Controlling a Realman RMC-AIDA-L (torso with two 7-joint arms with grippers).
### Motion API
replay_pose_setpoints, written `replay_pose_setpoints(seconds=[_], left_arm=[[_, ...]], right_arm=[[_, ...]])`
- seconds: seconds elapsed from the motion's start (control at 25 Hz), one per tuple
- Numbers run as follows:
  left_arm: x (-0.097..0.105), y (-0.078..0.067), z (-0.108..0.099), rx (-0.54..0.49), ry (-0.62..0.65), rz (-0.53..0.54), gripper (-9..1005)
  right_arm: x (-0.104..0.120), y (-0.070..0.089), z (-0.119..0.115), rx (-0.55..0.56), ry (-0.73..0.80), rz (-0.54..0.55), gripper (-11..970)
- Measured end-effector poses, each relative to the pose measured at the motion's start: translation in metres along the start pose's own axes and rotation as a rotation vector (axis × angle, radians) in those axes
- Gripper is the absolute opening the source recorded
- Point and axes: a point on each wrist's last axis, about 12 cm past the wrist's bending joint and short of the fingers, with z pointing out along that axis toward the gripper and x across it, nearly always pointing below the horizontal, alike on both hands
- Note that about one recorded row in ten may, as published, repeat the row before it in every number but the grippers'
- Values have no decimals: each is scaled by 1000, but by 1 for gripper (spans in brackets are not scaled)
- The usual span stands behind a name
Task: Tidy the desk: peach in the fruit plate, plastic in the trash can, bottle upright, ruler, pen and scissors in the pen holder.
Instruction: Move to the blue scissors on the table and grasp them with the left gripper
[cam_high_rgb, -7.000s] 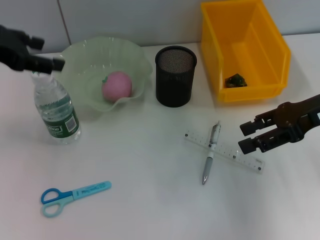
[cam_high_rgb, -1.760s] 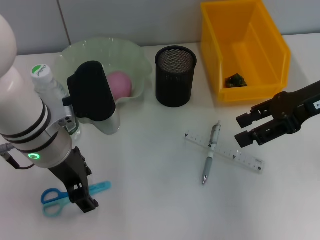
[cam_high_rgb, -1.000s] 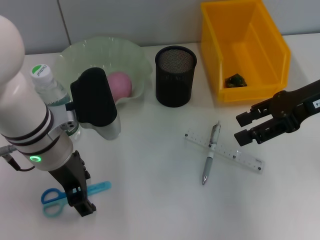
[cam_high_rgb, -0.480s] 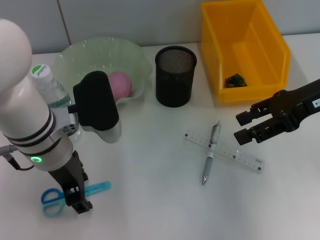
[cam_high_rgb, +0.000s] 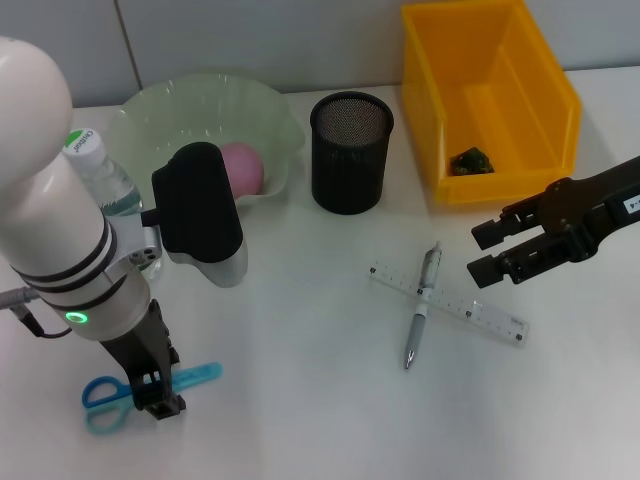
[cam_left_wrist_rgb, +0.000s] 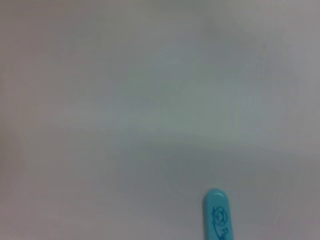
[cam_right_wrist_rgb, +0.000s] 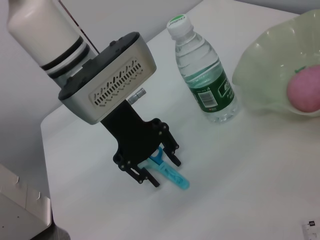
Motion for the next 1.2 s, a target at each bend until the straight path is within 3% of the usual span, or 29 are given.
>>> replay_pose_setpoints(seconds=[0.84,1.2], left_arm=[[1,1,3,7,8,-5,519],[0,2,3,6,11,-3,428]], right_arm=[[1,0,1,-5,0,1,761],[0,0,2,-8,3,-3,762]])
